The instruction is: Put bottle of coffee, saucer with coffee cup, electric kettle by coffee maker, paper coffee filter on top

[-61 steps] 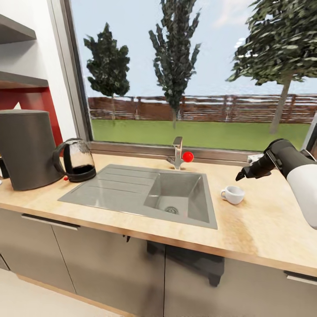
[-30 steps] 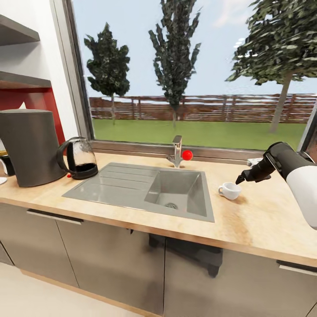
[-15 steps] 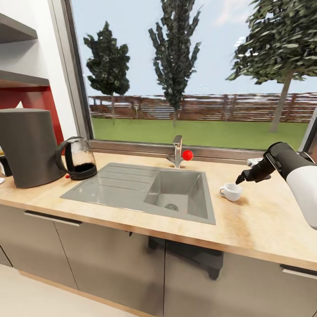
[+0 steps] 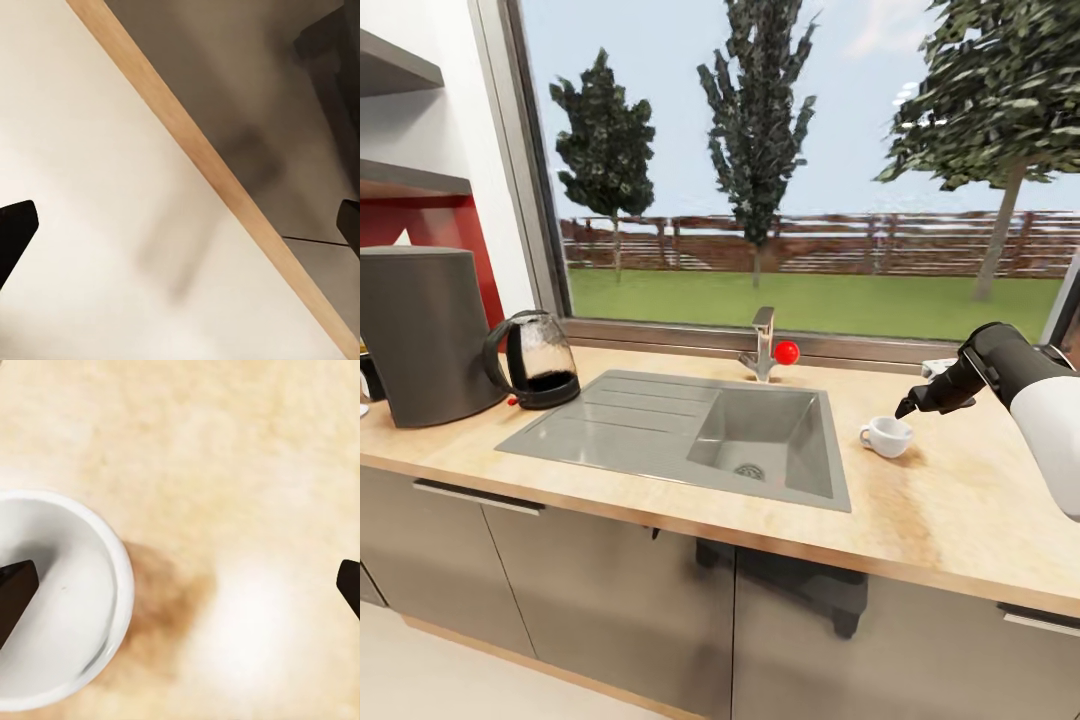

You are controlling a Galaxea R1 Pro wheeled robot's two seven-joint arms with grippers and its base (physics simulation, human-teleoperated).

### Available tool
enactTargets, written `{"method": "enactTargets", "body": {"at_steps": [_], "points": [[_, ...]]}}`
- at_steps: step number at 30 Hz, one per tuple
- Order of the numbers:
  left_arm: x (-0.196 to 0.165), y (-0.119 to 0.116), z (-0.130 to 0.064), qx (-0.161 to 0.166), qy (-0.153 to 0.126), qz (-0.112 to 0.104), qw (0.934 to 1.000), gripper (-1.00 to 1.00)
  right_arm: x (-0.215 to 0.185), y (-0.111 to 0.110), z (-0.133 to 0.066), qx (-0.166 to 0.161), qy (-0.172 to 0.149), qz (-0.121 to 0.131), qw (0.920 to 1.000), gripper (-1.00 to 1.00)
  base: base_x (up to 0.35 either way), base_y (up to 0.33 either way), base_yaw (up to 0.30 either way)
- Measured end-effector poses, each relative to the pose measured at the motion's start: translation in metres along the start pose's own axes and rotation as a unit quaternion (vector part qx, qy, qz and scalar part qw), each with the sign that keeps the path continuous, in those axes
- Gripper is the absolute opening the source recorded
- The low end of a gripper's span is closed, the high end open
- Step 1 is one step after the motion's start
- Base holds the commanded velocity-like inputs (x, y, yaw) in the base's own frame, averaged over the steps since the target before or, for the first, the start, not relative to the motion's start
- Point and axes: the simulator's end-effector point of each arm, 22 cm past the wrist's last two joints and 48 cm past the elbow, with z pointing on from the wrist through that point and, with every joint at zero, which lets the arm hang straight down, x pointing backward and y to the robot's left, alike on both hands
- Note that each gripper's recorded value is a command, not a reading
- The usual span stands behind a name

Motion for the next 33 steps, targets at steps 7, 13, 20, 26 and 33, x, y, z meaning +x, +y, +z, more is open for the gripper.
{"method": "enactTargets", "body": {"at_steps": [7,13,20,26,33], "points": [[0.003,0.003,0.001,-0.003,0.004,0.0,1.0,1.0,0.002,0.0,0.006,-0.001,0.005,0.0,1.0,1.0,0.0,0.0,0.0],[0.006,0.006,0.001,-0.006,0.007,-0.001,1.0,1.0,0.003,0.001,0.013,-0.002,0.01,0.0,1.0,1.0,0.0,0.0,0.0],[0.008,0.008,0.001,-0.009,0.01,-0.001,0.9999,1.0,0.005,0.001,0.018,-0.002,0.013,0.0,0.9999,1.0,0.0,0.0,0.0],[0.007,0.01,0.001,-0.011,0.009,0.0,0.9999,1.0,0.006,0.001,0.019,-0.003,0.015,0.0,0.9999,1.0,0.0,0.0,0.0],[0.005,0.015,0.001,-0.014,0.01,0.002,0.9998,1.0,0.007,0.001,0.023,-0.003,0.017,0.001,0.9998,1.0,-0.052,0.0,0.0]]}}
